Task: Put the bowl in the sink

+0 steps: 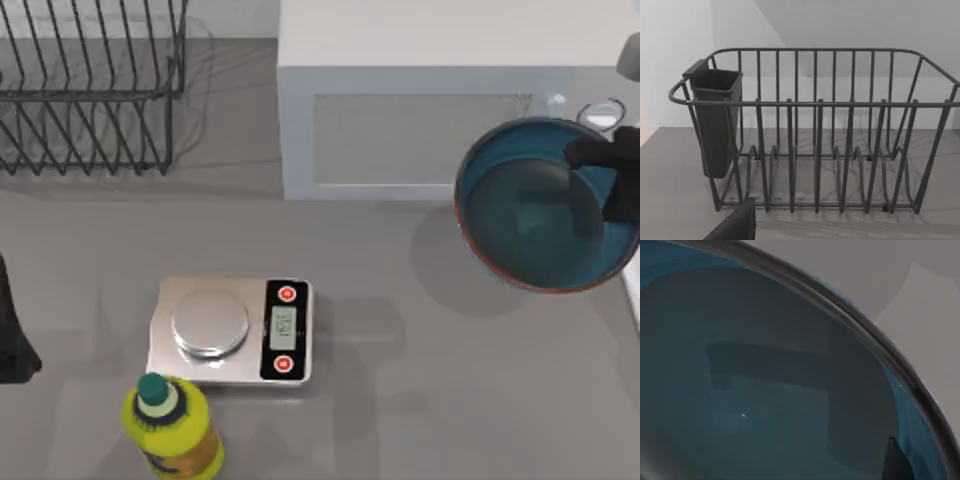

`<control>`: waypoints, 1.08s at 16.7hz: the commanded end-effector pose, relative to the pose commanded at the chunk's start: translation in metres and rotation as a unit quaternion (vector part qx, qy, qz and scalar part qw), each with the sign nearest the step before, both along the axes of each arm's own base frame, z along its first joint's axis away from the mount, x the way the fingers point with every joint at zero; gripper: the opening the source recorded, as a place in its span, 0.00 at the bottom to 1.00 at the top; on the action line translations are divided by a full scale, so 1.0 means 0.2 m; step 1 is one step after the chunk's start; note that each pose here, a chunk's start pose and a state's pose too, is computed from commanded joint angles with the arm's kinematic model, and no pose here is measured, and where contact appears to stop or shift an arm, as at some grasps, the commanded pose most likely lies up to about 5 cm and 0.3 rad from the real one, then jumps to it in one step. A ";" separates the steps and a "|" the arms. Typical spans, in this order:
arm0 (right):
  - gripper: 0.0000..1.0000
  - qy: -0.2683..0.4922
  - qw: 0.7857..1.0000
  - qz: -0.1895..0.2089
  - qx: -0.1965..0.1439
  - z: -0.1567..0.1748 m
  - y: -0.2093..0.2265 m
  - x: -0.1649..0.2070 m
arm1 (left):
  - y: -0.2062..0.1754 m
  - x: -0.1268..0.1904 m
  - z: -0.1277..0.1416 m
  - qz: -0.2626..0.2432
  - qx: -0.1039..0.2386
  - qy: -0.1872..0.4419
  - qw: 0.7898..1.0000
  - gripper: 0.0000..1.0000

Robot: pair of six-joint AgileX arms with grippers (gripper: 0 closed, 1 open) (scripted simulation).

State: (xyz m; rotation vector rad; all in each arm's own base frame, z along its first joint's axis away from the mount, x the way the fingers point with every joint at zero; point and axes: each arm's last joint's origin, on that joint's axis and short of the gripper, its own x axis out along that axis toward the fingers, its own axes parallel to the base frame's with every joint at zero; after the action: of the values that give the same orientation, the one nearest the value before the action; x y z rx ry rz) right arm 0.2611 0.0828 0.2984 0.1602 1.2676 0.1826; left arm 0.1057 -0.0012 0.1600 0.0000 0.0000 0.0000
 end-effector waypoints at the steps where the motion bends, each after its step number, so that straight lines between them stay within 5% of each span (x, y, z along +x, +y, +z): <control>1: 0.00 -0.039 0.999 0.001 0.021 0.02 -0.03 0.04 | 0.00 0.00 0.00 0.000 0.000 0.000 1.000 1.00; 4: 0.00 -0.175 0.982 0.002 0.071 0.05 -0.15 0.16 | 0.00 0.00 0.00 0.000 0.000 0.000 1.000 1.00; 7: 0.00 -0.318 0.944 0.001 0.085 0.05 -0.33 0.27 | 0.00 0.00 0.00 0.000 0.000 0.000 1.000 1.00; 12: 0.00 -0.473 0.880 -0.020 0.037 -0.17 -0.70 0.33 | 0.00 0.00 0.00 0.000 0.000 0.000 1.000 1.00; 18: 0.00 -0.553 0.829 -0.068 -0.043 -0.45 -1.01 0.14 | 0.00 0.00 0.00 0.000 0.000 0.000 1.000 1.00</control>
State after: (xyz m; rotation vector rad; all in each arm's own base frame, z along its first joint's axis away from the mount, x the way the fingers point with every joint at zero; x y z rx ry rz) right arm 0.2881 -0.1192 0.2094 0.0403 0.0930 0.0643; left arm 0.1057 -0.0012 0.1600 0.0000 0.0000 0.0000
